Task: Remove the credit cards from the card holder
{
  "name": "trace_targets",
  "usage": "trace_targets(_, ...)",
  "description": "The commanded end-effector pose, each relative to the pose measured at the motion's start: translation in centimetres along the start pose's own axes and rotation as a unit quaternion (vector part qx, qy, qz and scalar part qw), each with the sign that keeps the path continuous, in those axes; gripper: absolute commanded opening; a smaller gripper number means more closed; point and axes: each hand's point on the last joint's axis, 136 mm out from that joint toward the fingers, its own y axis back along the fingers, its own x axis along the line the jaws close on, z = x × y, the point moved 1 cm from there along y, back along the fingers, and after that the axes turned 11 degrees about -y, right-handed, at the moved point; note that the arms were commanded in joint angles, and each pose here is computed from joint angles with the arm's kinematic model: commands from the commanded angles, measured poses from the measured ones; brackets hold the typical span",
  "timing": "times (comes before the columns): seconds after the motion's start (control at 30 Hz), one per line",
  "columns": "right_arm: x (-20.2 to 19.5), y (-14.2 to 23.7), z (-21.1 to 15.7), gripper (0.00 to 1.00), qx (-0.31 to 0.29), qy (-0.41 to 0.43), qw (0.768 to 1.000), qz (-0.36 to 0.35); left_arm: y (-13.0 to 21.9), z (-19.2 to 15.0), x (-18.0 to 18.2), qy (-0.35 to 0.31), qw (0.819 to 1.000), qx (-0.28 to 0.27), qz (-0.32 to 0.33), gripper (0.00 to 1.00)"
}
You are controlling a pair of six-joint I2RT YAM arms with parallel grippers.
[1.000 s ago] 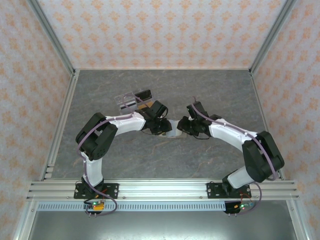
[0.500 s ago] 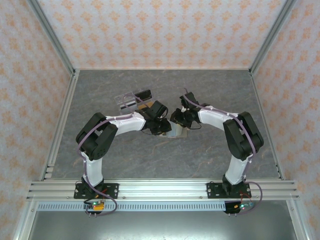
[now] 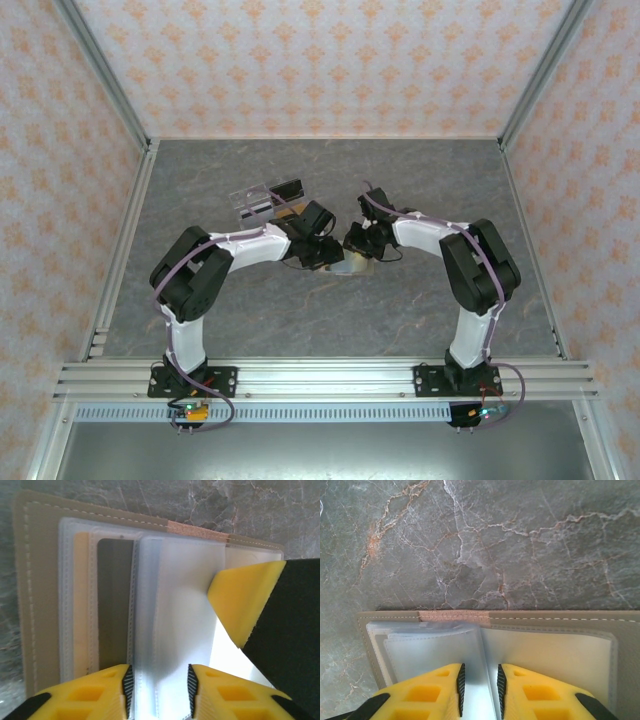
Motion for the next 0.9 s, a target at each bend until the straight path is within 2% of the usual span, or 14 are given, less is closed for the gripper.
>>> trace_targets(0.0, -1.8, -0.8, 0.3, 0.27, -0.005, -0.007, 0.999, -0.035, 0.9, -0.6, 0.8, -0.008, 1.0, 0.004, 0.027, 0.41)
trace_targets(0.17, -2.1, -0.9, 0.3, 0.26, -0.004, -0.01, 0.999, -0.034, 0.3, -0.8, 1.0, 0.0, 1.0, 0.007, 0.024, 0.47)
trace_targets(0.4, -2.0, -1.0, 0.3, 0.26, -0.003, -0.013, 0.999, -0.031, -0.4, -0.9, 0.0, 0.001, 1.0, 0.019, -0.003, 0.46)
trace_targets(0.87, -1.0, 0.1, 0.4, 0.26, -0.004, -0.017, 1.0, 0.001, -0.2, -0.1, -0.7, 0.01, 0.999, 0.007, -0.035, 0.27)
